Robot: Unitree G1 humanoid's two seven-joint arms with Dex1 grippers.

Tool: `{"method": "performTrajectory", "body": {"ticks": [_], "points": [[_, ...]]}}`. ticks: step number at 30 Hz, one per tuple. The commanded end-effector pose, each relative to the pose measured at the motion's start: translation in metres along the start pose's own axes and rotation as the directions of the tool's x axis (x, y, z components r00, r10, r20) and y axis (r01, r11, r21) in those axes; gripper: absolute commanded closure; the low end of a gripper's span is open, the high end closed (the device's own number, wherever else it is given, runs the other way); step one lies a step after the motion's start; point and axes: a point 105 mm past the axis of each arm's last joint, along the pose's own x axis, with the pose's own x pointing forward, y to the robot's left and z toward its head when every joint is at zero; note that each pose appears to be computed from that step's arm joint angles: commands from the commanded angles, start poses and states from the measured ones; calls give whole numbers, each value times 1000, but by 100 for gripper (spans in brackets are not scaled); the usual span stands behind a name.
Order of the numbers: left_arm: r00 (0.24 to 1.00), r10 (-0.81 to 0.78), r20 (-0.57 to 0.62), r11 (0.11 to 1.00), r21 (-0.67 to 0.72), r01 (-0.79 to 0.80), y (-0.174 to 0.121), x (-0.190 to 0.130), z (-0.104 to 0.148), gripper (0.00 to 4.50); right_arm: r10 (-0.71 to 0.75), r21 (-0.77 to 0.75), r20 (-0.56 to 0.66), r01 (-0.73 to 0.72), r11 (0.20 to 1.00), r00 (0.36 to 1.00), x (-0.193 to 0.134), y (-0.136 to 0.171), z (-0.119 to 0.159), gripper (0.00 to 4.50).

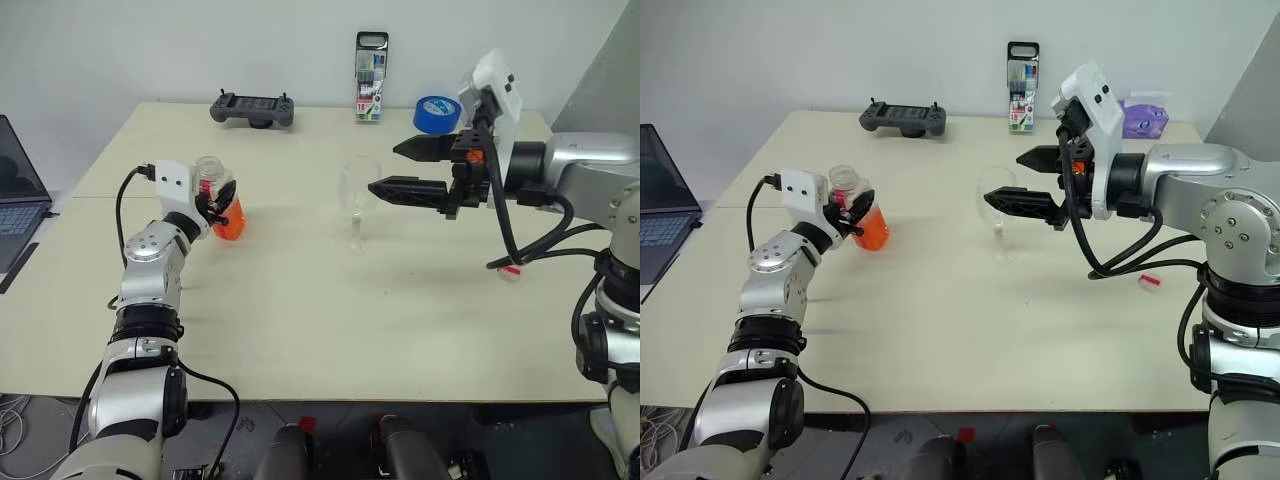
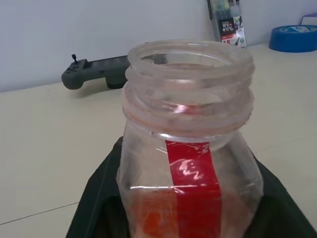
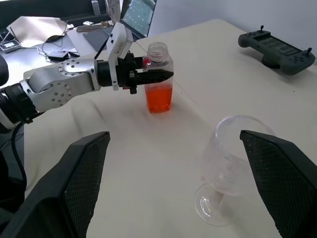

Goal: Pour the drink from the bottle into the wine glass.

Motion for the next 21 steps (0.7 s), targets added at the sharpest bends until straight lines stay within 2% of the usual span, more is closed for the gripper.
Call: {"method": "performTrajectory", "body": {"ticks": [1,4,7,9,14,18,21], "points": [[998,-11,59,999,42,8,4,3,21,267,-84,-52,145,92,994,986,-18,-9,13,0],[991,-76,109,993,102,64,-5,10,45,267,-163,-77,289,193,978,943,-36,-19,12,0],[960,-198,195,963,222,154,-33,24,91,267,-218,22,353,225,974,910,-61,-21,-15,0],[931,-289,223,909,368,194,-58,34,119,268,-342,93,346,331,939,874,-75,-26,-38,0],[897,-376,233,822,532,206,-83,45,142,268,-436,79,343,437,896,832,-71,-11,-56,0],[861,-460,218,690,698,192,-111,52,153,268,-450,47,333,462,886,829,-53,10,-72,0],[850,-483,209,641,746,180,-118,55,153,268,-442,36,323,455,890,837,-43,20,-81,0]]}}
